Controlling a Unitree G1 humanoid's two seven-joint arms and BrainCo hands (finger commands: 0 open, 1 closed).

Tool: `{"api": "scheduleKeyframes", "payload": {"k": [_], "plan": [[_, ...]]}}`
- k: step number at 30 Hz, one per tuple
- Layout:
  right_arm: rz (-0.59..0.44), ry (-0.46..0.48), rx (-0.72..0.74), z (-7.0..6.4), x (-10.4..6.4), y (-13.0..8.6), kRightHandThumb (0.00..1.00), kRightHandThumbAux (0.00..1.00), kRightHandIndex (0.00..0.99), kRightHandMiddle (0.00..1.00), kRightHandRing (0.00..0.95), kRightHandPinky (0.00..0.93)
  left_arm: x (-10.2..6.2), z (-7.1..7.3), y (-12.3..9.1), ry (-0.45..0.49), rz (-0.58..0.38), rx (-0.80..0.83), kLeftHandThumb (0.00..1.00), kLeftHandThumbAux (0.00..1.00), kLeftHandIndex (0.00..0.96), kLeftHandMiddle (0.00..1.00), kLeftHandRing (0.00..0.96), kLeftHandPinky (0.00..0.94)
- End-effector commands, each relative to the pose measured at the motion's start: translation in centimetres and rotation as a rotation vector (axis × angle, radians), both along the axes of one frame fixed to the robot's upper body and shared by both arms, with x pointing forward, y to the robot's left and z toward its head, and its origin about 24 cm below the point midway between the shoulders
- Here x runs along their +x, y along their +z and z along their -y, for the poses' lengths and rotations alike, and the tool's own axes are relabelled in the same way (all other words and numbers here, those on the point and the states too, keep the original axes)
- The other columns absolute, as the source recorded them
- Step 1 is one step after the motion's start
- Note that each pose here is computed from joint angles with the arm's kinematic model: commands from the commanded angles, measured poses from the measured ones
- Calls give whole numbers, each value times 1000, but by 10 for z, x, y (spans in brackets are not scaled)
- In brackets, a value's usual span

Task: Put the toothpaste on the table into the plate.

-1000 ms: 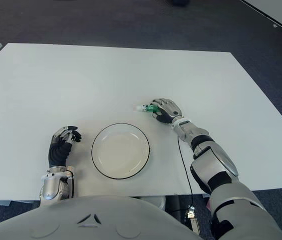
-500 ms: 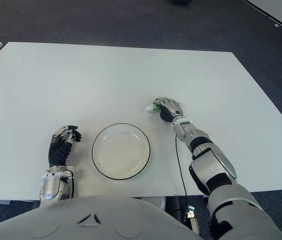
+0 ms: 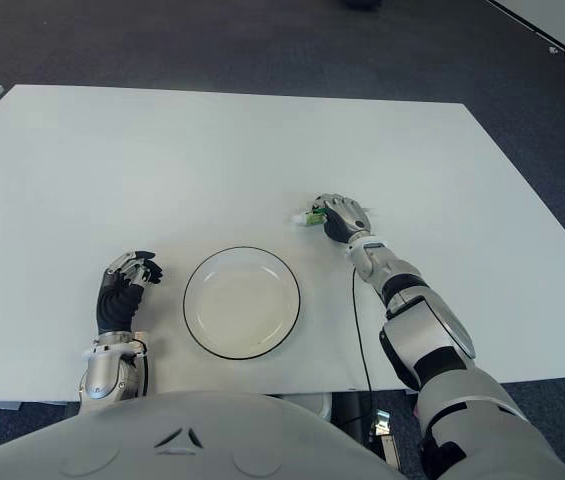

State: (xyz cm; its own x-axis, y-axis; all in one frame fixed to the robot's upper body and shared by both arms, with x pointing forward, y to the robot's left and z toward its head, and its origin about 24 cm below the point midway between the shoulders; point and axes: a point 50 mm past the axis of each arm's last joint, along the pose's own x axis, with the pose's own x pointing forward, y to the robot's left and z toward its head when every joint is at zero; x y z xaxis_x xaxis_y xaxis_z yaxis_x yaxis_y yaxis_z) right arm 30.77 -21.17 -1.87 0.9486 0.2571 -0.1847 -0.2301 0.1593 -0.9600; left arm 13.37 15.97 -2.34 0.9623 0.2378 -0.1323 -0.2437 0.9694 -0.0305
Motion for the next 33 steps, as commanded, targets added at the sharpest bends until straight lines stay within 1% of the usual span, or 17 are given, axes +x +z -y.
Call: {"api": "scheduleKeyframes", "payload": {"k": [1, 6, 11, 15, 19, 21, 30, 33], "plan": [[-87, -45, -52, 18, -18, -17, 1000, 663, 442, 480, 449, 472, -5, 5, -13, 20, -85, -42, 702, 718, 431, 577, 564, 542], [-39, -53, -23, 16, -15, -13, 1000, 665, 425, 468, 462, 462, -4, 5, -13, 19, -83, -40, 702, 718, 431, 578, 564, 539], [26, -66, 41, 11, -9, -5, 1000, 661, 442, 487, 477, 449, -3, 4, -13, 18, -83, -39, 701, 718, 431, 577, 560, 533], [85, -64, 122, 3, -1, 6, 1000, 663, 433, 470, 458, 484, -3, 4, -14, 17, -83, -38, 701, 718, 431, 575, 558, 532], [139, -48, 215, -5, 3, 15, 1000, 664, 418, 451, 465, 518, -2, 3, -14, 14, -81, -39, 700, 718, 431, 573, 557, 533], [154, -41, 250, -8, 3, 17, 1000, 665, 416, 440, 471, 532, -2, 3, -14, 14, -81, -40, 700, 718, 431, 573, 556, 532], [228, 23, 499, -24, -4, 29, 1000, 666, 421, 415, 481, 550, 0, 2, -16, 14, -79, -41, 700, 718, 431, 570, 555, 531], [239, 39, 547, -27, -6, 32, 1000, 667, 422, 409, 481, 551, 1, 3, -16, 16, -77, -42, 701, 718, 431, 572, 557, 534]]}}
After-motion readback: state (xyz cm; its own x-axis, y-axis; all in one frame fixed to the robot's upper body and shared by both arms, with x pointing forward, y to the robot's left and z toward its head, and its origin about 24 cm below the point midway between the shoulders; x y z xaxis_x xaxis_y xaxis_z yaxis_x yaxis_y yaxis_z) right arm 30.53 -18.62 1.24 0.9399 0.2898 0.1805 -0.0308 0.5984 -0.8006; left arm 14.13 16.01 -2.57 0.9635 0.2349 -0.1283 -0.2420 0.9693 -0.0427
